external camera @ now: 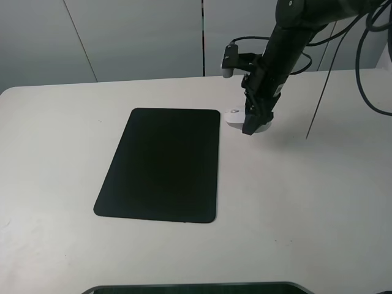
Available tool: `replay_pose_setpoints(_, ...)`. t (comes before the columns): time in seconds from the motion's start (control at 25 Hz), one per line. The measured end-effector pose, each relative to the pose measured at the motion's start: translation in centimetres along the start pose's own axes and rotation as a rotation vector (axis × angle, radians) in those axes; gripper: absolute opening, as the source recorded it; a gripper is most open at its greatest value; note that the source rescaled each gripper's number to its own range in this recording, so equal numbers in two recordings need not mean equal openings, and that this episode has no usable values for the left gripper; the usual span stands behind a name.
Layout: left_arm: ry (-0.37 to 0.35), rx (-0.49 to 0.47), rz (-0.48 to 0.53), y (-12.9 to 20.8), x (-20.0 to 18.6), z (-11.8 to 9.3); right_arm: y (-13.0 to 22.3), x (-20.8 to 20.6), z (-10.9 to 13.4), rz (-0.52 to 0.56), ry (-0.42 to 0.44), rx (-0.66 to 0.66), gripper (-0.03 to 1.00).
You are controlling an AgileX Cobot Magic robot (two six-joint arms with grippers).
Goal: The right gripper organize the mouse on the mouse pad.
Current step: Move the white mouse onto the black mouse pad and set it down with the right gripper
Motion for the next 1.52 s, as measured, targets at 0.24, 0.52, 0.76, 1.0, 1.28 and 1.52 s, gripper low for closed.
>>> replay_pose_setpoints(0.24,0.0,0.0,0.0,0.0,0.0,0.0,-0.2,-0.8,0.1,-0.012,0.008,0.414,0.0)
replay_pose_setpoints(0.52,0.0,0.0,0.0,0.0,0.0,0.0,-1.1,-0.4,1.5,0.009,-0.009,0.84,0.0)
replay_pose_setpoints(0.76,0.0,0.0,0.0,0.0,0.0,0.0,-2.5,0.2,3.6,0.043,0.013,0.898,0.0)
replay_pose_setpoints(1.0,0.0,0.0,0.0,0.0,0.0,0.0,-3.7,0.7,5.1,0.062,0.083,0.877,0.0)
replay_pose_setpoints(1.28,0.0,0.0,0.0,0.0,0.0,0.0,-5.4,0.8,5.8,0.02,0.12,0.953,0.0)
replay_pose_setpoints(1.52,0.0,0.0,0.0,0.0,0.0,0.0,-8.1,-1.3,4.9,-0.054,0.16,0.978,0.0)
Point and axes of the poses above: a point on each arm's last joint axis where the gripper is mounted, x pointing out along that axis toward the gripper, z along the wrist's bending axis when the last joint is at zero, y = z × x, the point moved 10 cm from there along x, pointing out along that axis toward the gripper, and after that the axes turned 3 degrees about x, right-handed, at the moved point
